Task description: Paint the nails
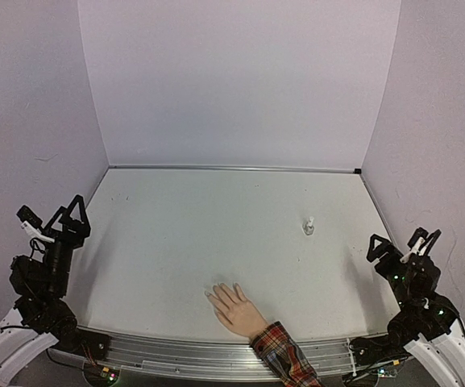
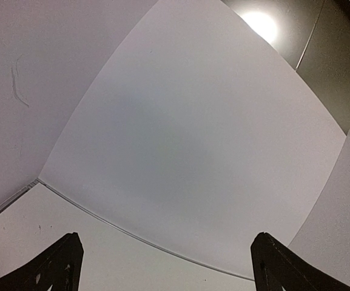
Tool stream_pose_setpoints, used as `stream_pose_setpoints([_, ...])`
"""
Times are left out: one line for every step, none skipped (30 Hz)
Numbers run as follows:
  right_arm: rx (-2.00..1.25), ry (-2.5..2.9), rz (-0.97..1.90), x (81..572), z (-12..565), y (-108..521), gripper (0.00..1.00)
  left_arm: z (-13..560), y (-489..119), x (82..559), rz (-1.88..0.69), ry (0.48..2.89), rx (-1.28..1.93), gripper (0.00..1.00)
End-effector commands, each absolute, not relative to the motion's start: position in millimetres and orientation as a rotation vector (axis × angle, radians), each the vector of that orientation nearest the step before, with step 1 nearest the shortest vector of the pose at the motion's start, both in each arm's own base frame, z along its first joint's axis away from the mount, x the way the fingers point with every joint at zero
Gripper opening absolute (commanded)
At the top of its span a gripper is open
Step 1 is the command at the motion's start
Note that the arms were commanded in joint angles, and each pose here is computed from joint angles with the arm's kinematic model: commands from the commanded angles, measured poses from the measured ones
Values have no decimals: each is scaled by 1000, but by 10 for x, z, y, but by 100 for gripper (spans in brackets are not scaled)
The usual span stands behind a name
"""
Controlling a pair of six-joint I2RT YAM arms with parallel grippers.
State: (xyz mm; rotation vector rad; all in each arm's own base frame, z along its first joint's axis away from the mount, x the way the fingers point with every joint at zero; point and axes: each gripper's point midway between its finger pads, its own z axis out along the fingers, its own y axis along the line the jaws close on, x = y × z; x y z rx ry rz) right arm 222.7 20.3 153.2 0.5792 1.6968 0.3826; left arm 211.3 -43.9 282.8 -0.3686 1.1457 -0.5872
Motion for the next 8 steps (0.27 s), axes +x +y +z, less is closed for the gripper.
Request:
stream_pose_setpoints([642, 1657, 381, 2217, 1615, 125, 98, 2413, -518, 2247, -524, 1249, -349, 100])
stream_pose_setpoints([641, 1669, 371, 2224, 1598, 127, 98, 2415, -521, 2251, -522, 1252, -349, 100])
stream_pose_setpoints([644, 1671, 367, 2225, 1600, 122, 98, 2418, -524, 2251, -525, 1251, -348, 100])
stream_pose_setpoints([646, 1671, 364, 2225, 1608, 119, 98, 2418, -524, 2251, -526, 1250, -348, 100])
stream_pose_setpoints([644, 1674, 363, 2227, 1598, 122, 98, 2418, -522, 2250, -527, 1249, -349, 100])
stream_pose_setpoints([655, 1667, 359, 2227, 1582, 106, 98, 2416, -521, 2247, -528, 1247, -350, 100])
stream_pose_setpoints([671, 1659, 353, 2226, 1559, 82, 98, 2413, -519, 2246, -529, 1246, -351, 100])
stream_pose_setpoints([681, 1649, 348, 2222, 1547, 61, 98, 2410, -518, 2244, -531, 1245, -352, 100])
